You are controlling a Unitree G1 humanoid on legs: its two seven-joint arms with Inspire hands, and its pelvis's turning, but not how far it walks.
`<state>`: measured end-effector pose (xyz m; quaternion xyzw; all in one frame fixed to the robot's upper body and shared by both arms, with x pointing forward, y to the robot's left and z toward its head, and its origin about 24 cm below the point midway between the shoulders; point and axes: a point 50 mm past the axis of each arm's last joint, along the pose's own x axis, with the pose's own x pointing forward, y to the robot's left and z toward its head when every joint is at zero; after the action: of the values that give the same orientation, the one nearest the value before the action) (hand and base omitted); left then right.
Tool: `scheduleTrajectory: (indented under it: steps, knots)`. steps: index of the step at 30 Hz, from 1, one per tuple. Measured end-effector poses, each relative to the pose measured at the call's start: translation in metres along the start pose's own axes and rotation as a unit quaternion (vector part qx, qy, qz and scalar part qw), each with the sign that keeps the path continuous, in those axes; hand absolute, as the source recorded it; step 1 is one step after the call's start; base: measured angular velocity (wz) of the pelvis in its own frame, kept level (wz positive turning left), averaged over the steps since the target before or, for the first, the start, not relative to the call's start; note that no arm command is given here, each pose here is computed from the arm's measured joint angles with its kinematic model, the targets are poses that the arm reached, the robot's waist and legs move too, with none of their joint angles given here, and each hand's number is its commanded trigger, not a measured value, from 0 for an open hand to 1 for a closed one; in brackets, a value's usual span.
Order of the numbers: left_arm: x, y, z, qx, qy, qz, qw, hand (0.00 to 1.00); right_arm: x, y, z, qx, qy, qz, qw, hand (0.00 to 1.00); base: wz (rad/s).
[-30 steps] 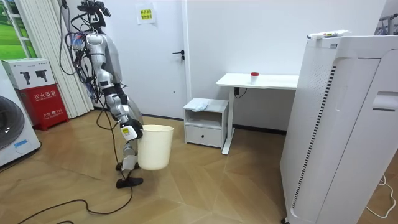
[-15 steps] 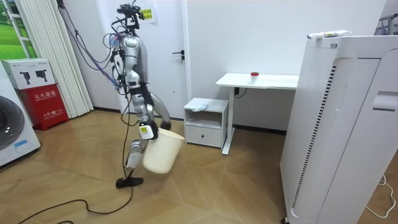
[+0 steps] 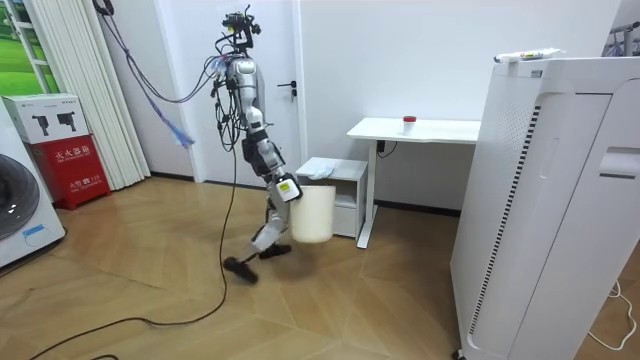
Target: Pick garbage
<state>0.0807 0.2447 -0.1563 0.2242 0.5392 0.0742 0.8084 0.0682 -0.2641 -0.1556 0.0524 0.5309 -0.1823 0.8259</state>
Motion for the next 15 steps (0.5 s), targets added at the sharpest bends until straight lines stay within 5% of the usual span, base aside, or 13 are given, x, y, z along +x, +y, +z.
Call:
scheduleTrajectory:
  steps: [8,15]
  knots:
    - [0.0,0.001,0.04,0.028,-0.096,0.042,0.994,0.0,0.0,0.011,-0.005,0.028,-0.001,0.032,0.999,1.0,0.41]
    - [0.002,0.005,0.092,0.057,-0.183,0.076,0.979,0.0,0.007,0.027,0.019,-0.02,-0.015,0.06,0.998,1.0,-0.09]
